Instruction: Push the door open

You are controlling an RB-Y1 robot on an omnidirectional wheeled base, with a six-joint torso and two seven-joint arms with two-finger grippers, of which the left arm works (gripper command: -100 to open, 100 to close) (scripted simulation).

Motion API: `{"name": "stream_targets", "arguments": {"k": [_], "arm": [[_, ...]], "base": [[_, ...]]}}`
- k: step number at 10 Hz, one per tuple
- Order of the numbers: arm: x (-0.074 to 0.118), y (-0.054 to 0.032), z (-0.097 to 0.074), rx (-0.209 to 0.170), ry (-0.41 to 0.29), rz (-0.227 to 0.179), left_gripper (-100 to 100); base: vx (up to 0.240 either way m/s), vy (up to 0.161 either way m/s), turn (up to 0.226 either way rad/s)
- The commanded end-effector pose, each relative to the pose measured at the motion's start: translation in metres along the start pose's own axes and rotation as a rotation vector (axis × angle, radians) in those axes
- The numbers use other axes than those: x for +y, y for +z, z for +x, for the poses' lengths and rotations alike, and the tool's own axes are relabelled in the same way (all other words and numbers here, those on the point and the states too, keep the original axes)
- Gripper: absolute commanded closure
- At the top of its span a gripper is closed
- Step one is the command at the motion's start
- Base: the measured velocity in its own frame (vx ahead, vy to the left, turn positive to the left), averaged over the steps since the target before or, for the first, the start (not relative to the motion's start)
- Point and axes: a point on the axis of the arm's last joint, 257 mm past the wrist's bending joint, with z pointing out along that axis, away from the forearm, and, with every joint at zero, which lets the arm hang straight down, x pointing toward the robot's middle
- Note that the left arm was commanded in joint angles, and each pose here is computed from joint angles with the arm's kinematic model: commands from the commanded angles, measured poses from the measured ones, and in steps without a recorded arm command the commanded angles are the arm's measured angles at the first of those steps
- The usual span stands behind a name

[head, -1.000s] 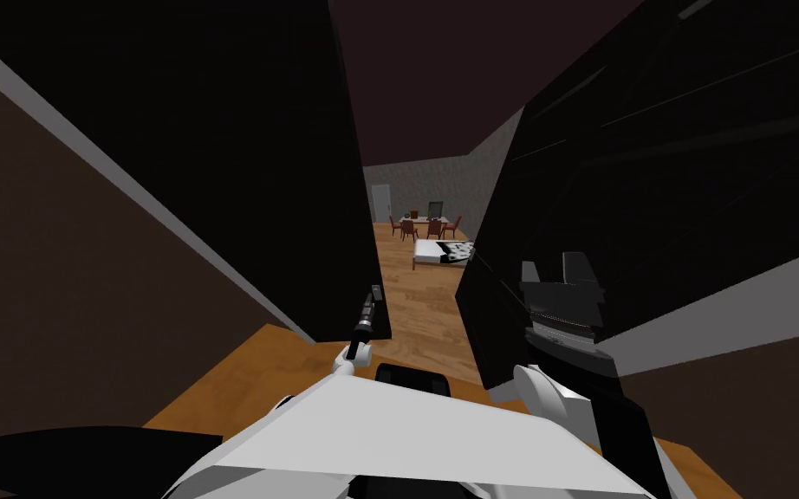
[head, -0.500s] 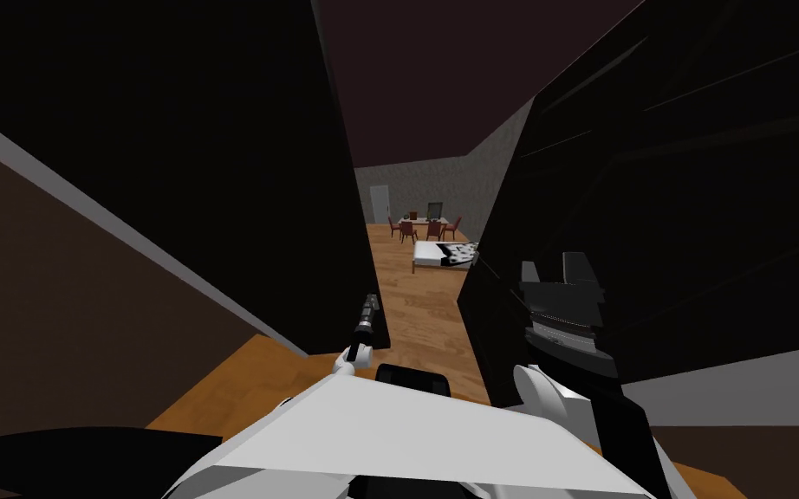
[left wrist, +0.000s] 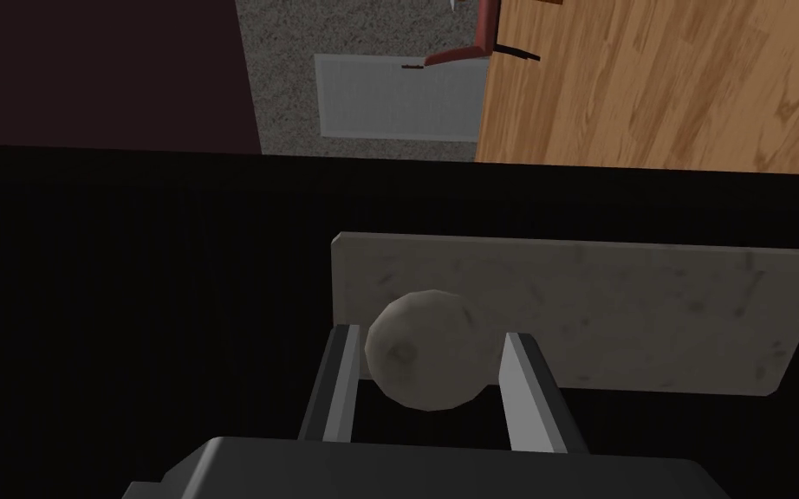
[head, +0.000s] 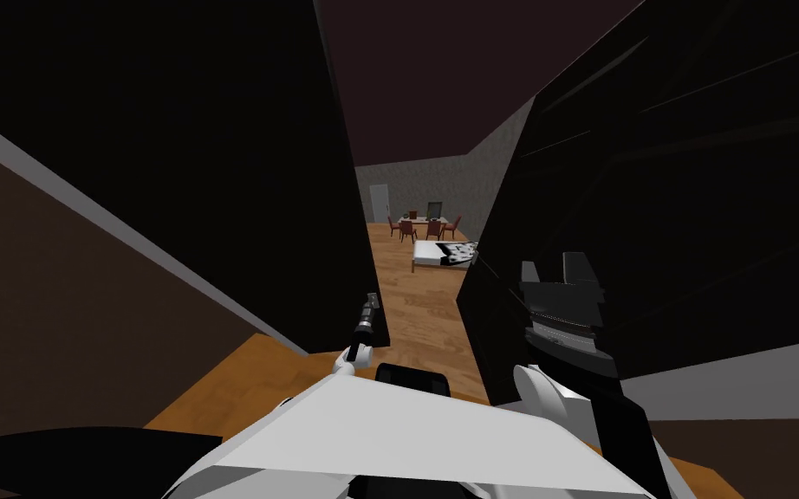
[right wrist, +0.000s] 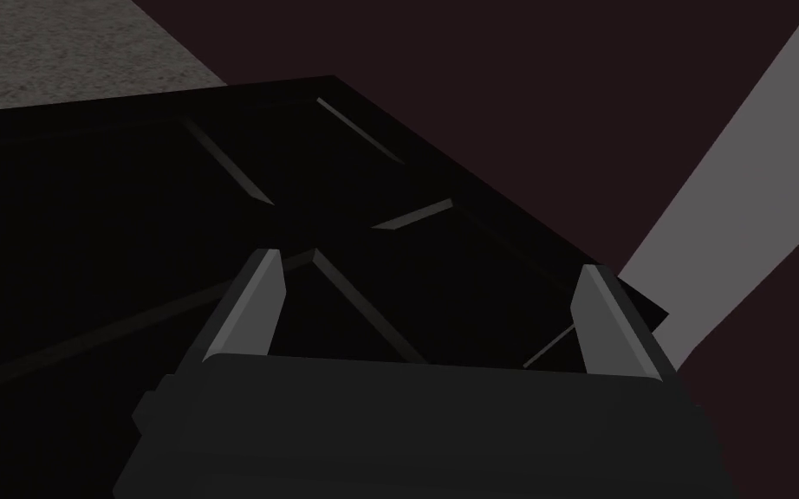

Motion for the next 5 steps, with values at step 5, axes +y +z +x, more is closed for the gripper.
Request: {"name": "stream_targets", "arguments": {"k": [5], "arm": [[-0.002, -0.0015, -0.036, -0.072, 0.016, 0.004, 100]], "base": [[0.107, -0.008, -0.037]]}}
